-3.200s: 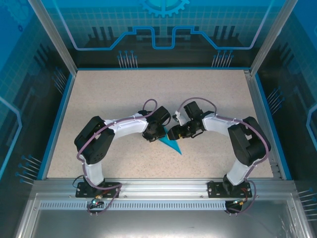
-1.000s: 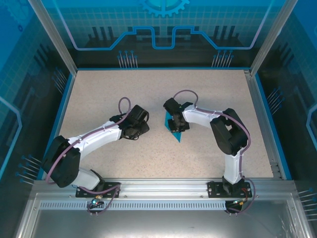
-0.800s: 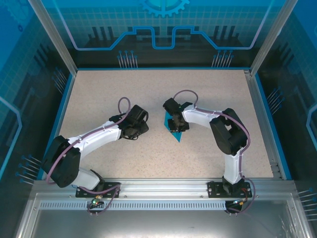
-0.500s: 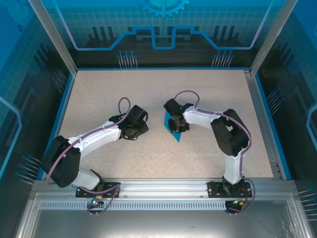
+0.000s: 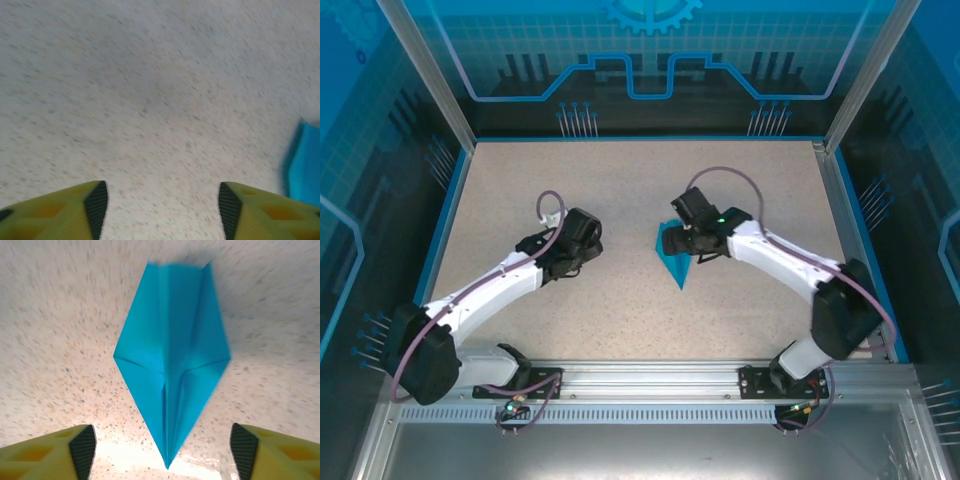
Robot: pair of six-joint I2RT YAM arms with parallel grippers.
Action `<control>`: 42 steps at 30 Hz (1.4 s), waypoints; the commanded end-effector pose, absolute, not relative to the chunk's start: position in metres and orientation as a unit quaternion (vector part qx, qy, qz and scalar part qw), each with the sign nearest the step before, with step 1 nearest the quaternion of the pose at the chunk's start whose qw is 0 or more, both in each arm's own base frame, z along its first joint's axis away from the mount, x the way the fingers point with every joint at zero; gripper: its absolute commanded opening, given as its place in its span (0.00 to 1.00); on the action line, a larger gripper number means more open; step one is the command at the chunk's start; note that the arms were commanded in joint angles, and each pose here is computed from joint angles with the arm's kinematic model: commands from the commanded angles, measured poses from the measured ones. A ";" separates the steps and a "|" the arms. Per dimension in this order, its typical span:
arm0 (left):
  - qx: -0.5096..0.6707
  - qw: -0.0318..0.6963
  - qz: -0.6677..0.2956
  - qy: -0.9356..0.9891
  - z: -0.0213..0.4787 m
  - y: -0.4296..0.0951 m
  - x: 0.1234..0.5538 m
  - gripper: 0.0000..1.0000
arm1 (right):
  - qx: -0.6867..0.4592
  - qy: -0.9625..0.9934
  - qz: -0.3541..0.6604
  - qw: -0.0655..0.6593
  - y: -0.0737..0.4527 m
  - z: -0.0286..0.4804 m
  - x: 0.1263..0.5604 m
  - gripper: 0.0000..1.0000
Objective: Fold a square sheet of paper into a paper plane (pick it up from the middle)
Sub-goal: Reset both arms
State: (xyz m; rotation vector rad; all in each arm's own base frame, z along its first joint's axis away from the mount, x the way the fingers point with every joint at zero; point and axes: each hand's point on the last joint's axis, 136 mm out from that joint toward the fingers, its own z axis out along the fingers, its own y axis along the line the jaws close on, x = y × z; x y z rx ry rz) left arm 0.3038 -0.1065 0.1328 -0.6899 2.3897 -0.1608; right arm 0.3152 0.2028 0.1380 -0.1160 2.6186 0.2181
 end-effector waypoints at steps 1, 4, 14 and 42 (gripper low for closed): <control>-0.281 0.349 0.013 0.894 0.137 -0.058 0.299 0.80 | -0.017 0.950 0.011 0.310 0.153 0.160 0.319 0.82; -0.288 0.381 0.065 0.876 0.148 -0.028 0.304 0.98 | 0.027 0.933 -0.037 0.357 0.102 0.174 0.330 0.85; -0.237 0.442 0.153 0.852 0.138 0.030 0.338 0.99 | 0.060 0.903 -0.121 0.409 -0.019 0.137 0.373 0.93; -0.070 0.568 0.026 0.820 0.093 0.008 0.392 0.99 | -0.075 0.832 0.016 0.550 0.033 0.093 0.396 0.95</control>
